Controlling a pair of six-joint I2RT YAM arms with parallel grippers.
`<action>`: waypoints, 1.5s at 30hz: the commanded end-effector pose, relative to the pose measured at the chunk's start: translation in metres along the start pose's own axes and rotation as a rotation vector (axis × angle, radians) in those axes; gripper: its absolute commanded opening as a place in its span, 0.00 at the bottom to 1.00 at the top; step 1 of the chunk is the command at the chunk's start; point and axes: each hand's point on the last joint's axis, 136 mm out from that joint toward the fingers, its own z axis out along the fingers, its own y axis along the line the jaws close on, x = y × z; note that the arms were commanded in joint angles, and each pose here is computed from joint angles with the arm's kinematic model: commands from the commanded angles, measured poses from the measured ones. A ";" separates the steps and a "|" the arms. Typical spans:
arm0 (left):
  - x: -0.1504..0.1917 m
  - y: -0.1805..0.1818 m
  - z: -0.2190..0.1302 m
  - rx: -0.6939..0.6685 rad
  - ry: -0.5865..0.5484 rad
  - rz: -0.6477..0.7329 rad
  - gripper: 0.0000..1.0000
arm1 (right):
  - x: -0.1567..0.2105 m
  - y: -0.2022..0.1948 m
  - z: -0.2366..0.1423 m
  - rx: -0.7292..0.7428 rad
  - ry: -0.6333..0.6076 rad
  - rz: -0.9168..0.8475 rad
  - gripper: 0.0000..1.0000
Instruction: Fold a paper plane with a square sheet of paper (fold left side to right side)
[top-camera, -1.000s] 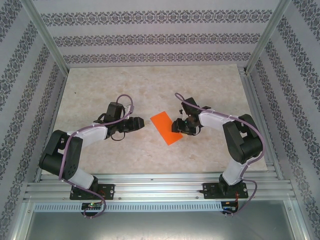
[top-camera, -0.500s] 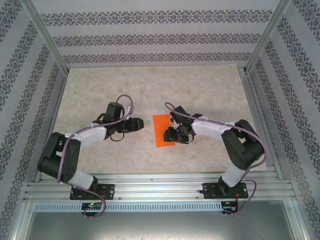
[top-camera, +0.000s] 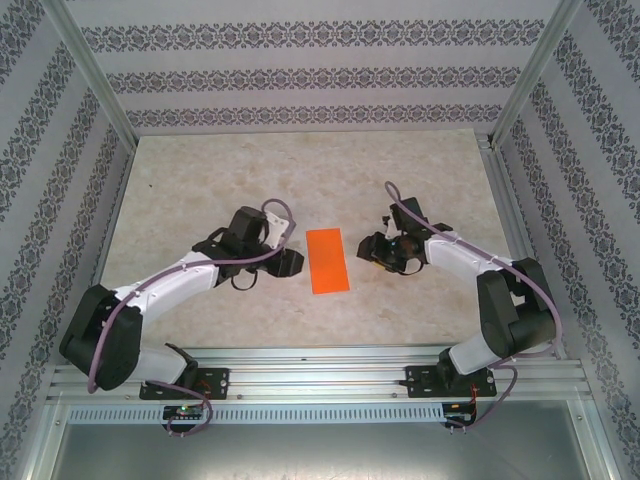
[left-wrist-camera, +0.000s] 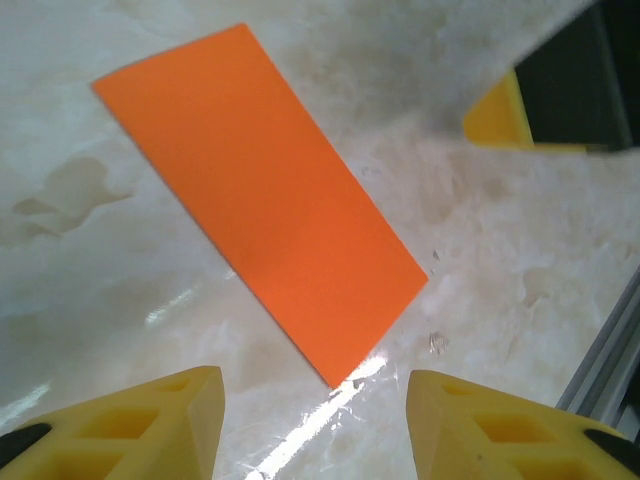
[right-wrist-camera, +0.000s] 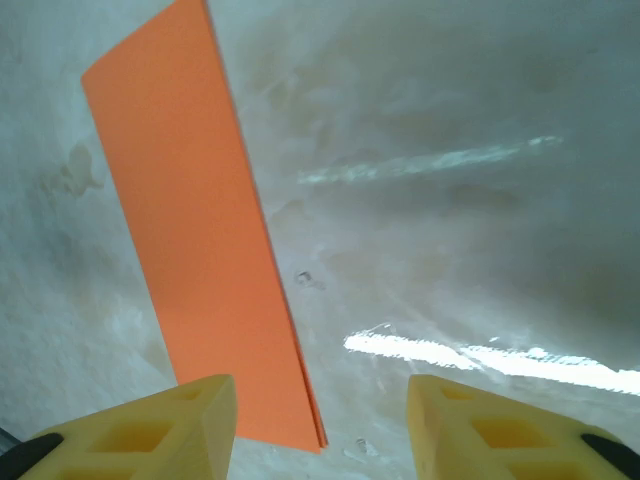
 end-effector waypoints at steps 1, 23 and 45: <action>0.020 -0.004 0.012 -0.128 0.126 0.196 0.52 | -0.006 -0.007 -0.006 -0.101 -0.012 0.049 0.47; 0.063 -0.026 0.107 -0.307 0.565 0.640 0.58 | -0.005 -0.044 -0.013 -0.072 -0.031 0.116 0.45; 0.039 -0.031 0.097 -0.340 0.430 0.640 0.35 | 0.012 -0.009 -0.002 -0.144 0.042 0.075 0.44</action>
